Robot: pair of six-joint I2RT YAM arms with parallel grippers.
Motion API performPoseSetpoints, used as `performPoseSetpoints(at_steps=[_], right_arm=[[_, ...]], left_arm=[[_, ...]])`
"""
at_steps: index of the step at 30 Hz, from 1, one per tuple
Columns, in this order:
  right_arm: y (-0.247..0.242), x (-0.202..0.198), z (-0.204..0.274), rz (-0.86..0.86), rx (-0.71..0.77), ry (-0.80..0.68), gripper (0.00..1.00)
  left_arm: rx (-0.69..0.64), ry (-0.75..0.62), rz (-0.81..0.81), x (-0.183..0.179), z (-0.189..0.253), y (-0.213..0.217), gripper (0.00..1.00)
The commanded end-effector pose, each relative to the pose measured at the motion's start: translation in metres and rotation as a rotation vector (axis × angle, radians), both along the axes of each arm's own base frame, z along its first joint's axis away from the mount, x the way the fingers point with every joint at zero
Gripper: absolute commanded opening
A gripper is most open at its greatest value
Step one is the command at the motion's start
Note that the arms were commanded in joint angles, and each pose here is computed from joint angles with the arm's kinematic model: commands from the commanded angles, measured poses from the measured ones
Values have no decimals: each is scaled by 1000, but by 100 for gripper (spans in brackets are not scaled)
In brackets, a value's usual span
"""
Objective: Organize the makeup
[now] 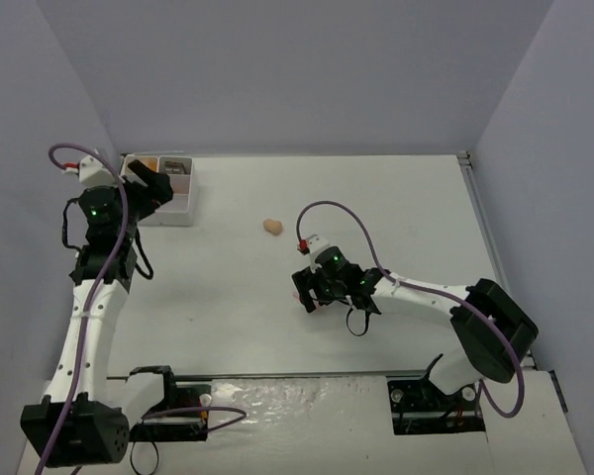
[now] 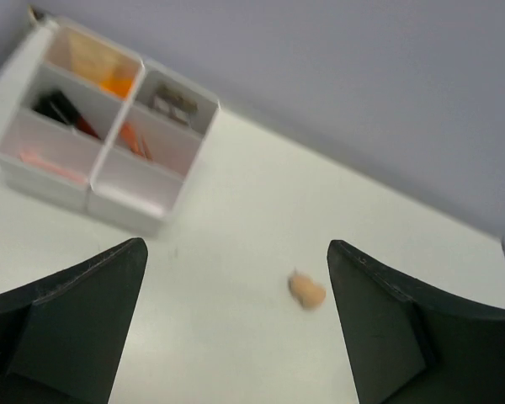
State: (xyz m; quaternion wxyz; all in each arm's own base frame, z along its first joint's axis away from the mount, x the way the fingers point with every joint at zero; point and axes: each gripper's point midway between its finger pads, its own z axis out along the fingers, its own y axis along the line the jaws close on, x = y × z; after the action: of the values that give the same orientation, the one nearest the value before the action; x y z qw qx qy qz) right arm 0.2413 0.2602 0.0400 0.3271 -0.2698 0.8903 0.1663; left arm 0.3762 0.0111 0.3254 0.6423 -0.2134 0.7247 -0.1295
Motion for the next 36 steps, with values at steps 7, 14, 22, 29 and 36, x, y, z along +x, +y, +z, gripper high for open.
performPoseSetpoints(at_steps=[7,14,22,29,36], right_arm=[[30,-17,-32,35,-102,63,60],[42,-22,-39,26,-156,25,18],[86,-24,19,58,-25,-129,0],[116,-41,107,118,295,-358,0],[114,-53,151,123,479,-462,0]], left_arm=[[-54,336,-367,-110,-102,-95,86],[-149,386,-450,-139,-132,-119,86],[-243,371,-572,-140,-127,-153,86],[-259,361,-665,-138,-117,-187,84],[-290,296,-736,-141,-96,-212,70]])
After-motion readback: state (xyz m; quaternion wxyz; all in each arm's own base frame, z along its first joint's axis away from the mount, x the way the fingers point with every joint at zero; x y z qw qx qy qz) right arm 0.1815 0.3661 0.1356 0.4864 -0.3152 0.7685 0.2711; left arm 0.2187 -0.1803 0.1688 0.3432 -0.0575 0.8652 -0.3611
